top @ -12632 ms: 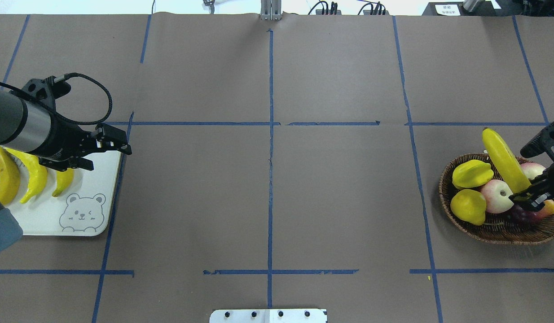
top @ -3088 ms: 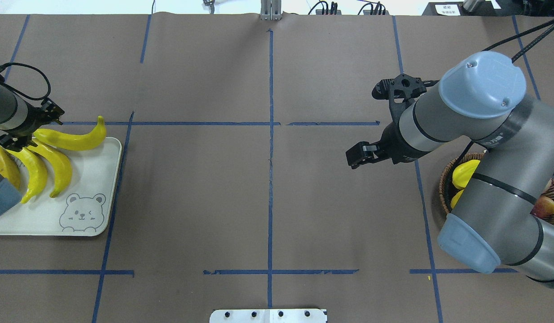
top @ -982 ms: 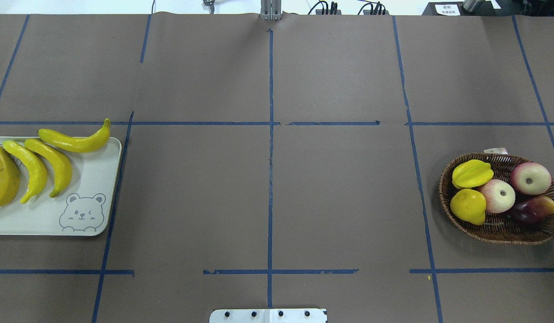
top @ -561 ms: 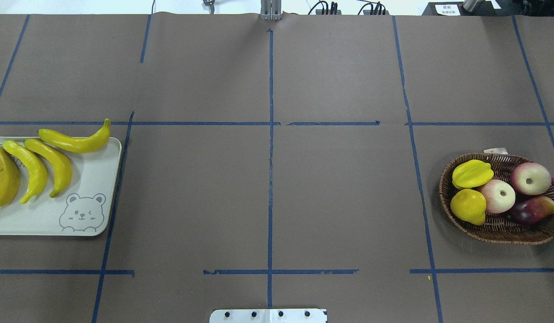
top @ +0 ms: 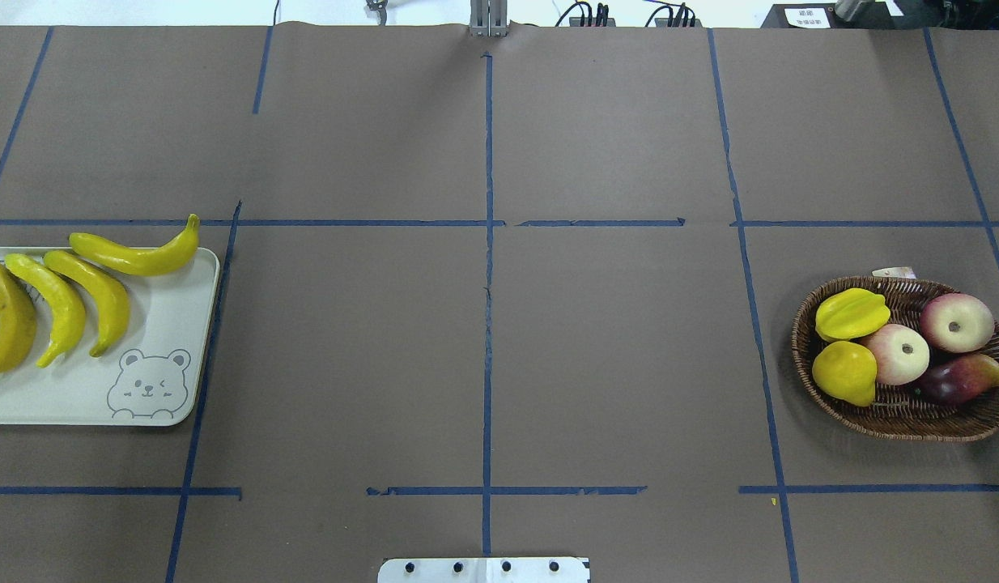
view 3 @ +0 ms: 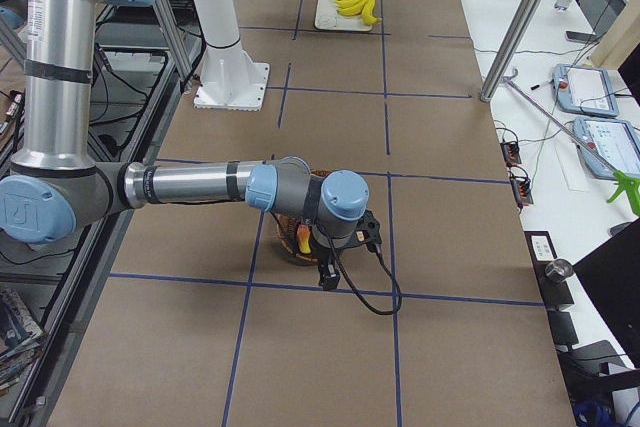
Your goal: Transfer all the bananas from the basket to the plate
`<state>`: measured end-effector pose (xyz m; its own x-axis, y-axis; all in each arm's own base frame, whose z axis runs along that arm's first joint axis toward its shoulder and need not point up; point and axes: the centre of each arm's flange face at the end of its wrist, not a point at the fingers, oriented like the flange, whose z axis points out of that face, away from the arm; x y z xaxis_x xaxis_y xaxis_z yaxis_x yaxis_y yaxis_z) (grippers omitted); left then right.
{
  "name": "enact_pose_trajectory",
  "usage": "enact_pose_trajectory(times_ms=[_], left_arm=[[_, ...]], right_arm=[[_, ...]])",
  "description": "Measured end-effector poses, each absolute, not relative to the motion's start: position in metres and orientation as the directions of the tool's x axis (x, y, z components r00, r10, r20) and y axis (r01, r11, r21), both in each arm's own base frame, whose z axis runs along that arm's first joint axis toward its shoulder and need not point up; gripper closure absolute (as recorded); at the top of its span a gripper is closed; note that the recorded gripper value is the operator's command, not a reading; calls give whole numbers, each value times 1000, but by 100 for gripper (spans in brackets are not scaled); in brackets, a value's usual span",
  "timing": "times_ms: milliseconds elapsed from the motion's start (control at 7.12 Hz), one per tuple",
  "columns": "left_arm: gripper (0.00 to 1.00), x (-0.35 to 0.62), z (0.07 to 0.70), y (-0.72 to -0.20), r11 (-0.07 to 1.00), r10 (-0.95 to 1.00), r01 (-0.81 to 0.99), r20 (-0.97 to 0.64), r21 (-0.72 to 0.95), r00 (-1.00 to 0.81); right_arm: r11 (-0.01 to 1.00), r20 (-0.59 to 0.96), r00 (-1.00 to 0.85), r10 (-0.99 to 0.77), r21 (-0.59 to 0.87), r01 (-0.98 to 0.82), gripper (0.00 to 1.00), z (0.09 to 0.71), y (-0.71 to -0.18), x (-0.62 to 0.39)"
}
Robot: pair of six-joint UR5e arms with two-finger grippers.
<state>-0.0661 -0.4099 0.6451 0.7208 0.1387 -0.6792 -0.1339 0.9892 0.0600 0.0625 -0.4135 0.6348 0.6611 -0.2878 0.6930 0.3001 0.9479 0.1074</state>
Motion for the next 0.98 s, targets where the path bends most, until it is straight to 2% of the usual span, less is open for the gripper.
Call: enact_pose_trajectory(times_ms=[982], left_arm=[[0, -65, 662, -390, 991, 112, -133, -690, 23, 716]], right_arm=[[948, 692, 663, -285, 104, 300, 0, 636, -413, 63]])
